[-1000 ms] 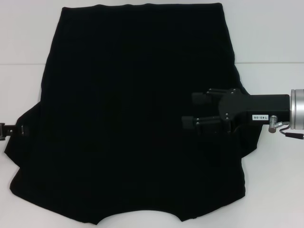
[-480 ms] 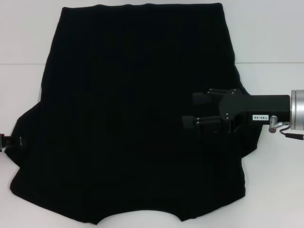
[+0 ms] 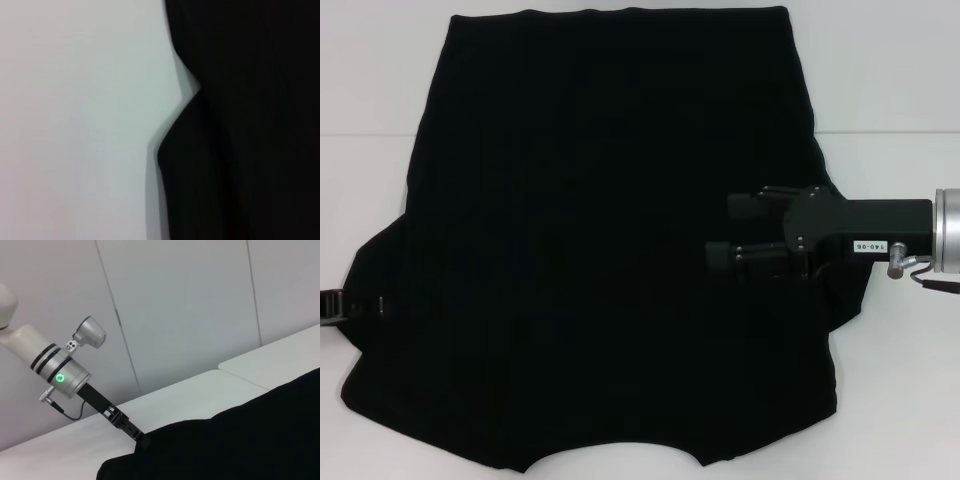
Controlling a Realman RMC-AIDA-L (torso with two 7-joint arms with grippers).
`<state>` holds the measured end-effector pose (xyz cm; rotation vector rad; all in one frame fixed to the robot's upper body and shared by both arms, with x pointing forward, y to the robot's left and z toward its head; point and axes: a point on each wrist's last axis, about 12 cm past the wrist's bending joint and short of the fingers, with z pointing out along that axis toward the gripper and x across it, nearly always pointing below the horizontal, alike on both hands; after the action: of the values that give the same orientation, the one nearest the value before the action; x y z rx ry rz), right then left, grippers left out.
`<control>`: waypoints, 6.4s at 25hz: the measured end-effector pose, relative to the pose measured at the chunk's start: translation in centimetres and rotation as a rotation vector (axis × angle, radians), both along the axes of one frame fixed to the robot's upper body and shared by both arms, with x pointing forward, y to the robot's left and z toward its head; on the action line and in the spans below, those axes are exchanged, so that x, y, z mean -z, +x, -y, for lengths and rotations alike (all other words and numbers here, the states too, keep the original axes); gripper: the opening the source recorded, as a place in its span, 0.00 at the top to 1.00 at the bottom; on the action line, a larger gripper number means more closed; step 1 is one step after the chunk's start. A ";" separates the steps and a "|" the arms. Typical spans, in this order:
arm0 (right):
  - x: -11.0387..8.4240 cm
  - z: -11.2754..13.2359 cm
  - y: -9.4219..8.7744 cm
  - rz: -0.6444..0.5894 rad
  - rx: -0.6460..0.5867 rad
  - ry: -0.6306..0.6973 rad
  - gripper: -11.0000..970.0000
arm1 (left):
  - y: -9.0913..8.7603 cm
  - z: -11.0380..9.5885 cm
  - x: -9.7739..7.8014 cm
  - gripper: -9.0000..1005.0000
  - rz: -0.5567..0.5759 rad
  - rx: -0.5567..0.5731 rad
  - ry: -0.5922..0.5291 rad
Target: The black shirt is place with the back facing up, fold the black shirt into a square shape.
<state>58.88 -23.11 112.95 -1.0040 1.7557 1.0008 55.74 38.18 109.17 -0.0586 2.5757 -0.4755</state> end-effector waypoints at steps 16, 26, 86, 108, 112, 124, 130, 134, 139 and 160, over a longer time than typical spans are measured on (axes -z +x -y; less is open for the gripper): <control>0.0 0.4 0.0 -0.001 0.021 0.007 0.06 | 0.4 -0.2 0.0 0.41 0.020 -0.019 0.026; 0.1 0.6 -0.1 -0.003 0.027 0.013 0.06 | 0.4 -0.2 0.3 0.93 0.017 -0.022 0.029; 0.2 1.1 0.1 -0.005 0.087 0.065 0.06 | -3.0 -5.7 -0.3 0.99 0.076 -0.276 -0.026; 0.4 1.3 0.0 -0.004 0.094 0.064 0.06 | -0.7 -2.1 -2.6 0.99 0.225 -0.086 -0.225; 0.4 1.3 0.0 -0.001 0.093 0.064 0.06 | 1.5 3.0 -3.4 0.96 0.279 0.152 -0.322; 0.1 2.2 0.1 -0.026 0.129 0.079 0.06 | 3.2 9.2 -2.7 0.82 0.279 0.393 -0.286; -0.7 4.0 0.8 -0.087 0.218 0.106 0.06 | 1.8 7.6 -4.0 0.64 0.416 0.445 -0.347; -1.5 6.7 2.2 -0.235 0.360 0.082 0.06 | 0.1 7.9 -4.4 0.55 0.555 0.593 -0.429; -2.0 9.4 3.4 -0.441 0.516 -0.019 0.06 | -0.7 10.0 -3.1 0.42 0.623 0.766 -0.407; 1.7 8.8 3.5 -0.748 0.648 -0.266 0.06 | -1.5 12.5 -1.2 0.07 0.757 0.948 -0.292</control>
<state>62.38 -31.89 111.30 -0.1213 2.6396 0.7597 54.21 25.72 110.39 1.0582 1.6337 -0.9688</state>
